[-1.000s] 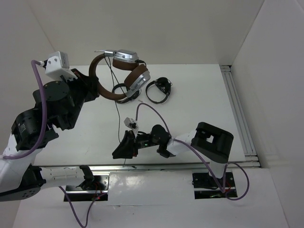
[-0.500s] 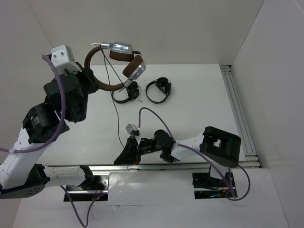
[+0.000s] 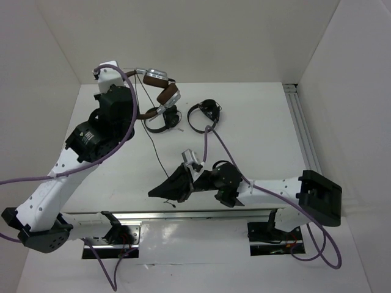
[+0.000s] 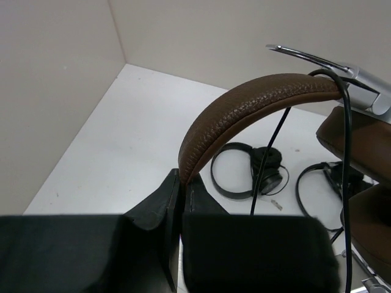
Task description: Wrap the headphones
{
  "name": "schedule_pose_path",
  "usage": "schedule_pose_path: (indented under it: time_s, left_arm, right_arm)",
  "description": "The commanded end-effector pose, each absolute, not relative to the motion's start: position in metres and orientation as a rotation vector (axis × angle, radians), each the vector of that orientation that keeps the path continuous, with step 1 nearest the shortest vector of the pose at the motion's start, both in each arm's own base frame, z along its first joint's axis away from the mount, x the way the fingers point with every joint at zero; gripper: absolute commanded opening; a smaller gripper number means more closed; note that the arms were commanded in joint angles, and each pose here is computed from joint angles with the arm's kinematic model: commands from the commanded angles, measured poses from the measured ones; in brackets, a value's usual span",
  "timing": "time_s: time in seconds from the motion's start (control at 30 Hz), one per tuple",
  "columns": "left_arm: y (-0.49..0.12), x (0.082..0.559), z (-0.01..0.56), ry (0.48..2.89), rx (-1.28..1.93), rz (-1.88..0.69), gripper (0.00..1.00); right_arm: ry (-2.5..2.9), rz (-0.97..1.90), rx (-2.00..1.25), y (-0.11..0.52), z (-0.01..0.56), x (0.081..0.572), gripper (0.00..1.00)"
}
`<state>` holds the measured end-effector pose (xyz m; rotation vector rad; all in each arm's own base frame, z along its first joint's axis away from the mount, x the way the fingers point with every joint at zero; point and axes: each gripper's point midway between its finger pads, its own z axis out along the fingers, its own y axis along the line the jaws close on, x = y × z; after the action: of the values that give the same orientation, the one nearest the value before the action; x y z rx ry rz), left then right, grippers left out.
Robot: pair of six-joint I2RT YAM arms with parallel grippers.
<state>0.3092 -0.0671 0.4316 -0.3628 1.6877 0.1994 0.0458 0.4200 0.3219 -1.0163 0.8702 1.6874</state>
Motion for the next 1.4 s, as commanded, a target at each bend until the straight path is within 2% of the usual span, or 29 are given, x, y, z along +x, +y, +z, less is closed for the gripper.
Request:
schedule_pose_path:
  time_s: [0.0,0.37,0.73,1.13,1.37]
  left_arm:
    - [-0.068,0.318,0.433,1.638,-0.406,0.189,0.00]
    - [-0.058,0.319,0.370,1.761,-0.207,0.408,0.00]
    - [-0.068,0.281,0.356,1.790,0.081,0.255,0.00]
    - [-0.075,0.259,0.335,1.853,0.298,0.433,0.00]
    - [-0.092,0.250,0.328,1.873,0.396,0.322,0.00]
  right_arm:
    - [0.851,1.542,-0.989,0.425,0.348,0.062,0.00]
    - [1.035,1.154,-0.955,0.418,0.366,0.118,0.00]
    - [1.078,0.751,-0.990,0.400,0.385,0.170,0.00]
    - [1.157,0.387,-0.906,0.374,0.388,0.222,0.00]
    - [1.138,0.178,-0.859,0.353,0.401,0.243,0.00]
